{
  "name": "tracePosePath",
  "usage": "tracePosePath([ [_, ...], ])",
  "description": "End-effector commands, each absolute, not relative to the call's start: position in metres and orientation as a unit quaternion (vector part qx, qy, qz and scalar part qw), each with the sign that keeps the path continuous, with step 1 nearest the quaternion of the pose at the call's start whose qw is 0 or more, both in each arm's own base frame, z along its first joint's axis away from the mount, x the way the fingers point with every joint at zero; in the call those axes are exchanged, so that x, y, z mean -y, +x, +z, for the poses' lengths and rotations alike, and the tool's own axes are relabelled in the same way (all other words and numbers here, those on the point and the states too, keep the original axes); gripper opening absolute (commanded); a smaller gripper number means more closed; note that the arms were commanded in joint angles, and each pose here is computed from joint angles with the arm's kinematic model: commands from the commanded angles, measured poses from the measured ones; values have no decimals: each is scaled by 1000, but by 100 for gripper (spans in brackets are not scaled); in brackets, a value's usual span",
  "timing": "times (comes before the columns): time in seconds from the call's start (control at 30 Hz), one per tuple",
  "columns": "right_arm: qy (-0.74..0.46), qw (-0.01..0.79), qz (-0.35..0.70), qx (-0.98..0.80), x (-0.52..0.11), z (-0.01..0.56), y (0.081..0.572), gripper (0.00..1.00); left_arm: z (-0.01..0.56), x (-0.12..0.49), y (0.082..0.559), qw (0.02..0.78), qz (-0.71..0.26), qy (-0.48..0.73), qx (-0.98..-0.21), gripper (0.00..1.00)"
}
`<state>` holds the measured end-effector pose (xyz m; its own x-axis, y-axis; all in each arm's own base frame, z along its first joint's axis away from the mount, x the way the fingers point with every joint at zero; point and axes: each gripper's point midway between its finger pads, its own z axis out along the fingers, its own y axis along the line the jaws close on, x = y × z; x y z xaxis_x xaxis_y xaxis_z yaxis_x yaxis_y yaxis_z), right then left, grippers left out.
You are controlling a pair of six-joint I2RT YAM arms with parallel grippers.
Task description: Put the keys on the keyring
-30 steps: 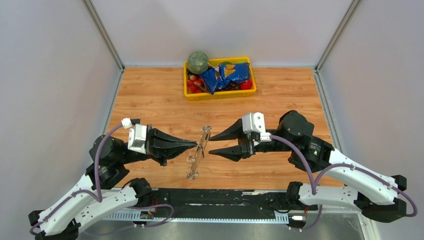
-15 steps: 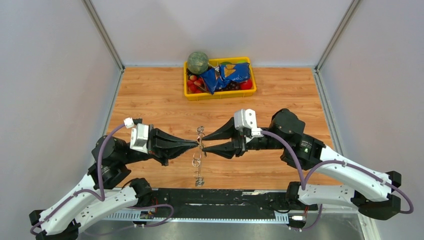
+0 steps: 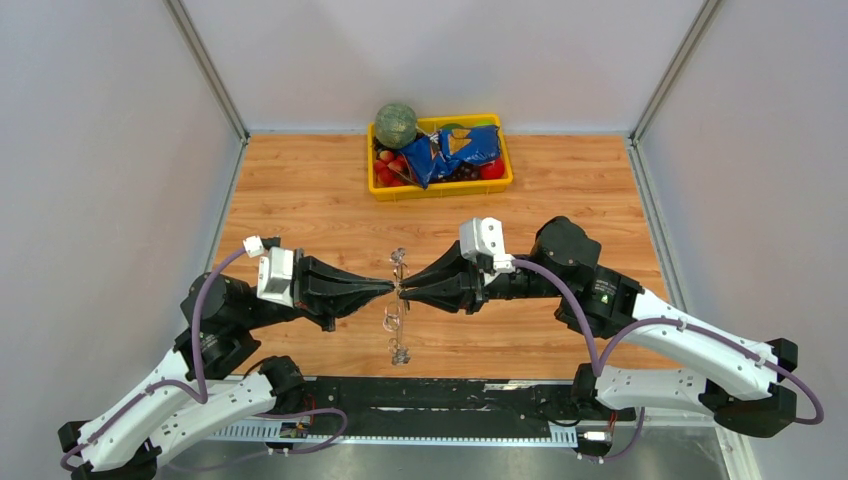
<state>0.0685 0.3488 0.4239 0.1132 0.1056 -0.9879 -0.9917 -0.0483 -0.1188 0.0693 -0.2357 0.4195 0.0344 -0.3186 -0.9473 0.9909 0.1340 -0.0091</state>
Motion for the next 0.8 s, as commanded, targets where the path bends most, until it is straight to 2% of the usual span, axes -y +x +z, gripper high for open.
tracePosePath([
  [0.0,-506,553,525,-403,-347,447,62,21,441,230,65,633,-546,370,-406,0],
  [0.13,-506,553,524,-405,-348,446,63,20,442,231,64,633,-548,368,-404,0],
  [0.33,-503,554,525,-405,-351,447,64,14,443,232,64,631,-553,368,-401,0],
  [0.43,-500,557,524,-407,-352,449,66,1,443,233,64,630,-555,368,-400,0],
  [0.47,-499,558,523,-408,-352,448,67,0,443,233,64,629,-555,368,-401,0],
  [0.7,-492,564,520,-412,-344,448,67,0,437,232,67,625,-546,366,-419,0],
  [0.77,-492,560,518,-420,-343,444,67,0,432,232,69,621,-540,370,-432,4],
])
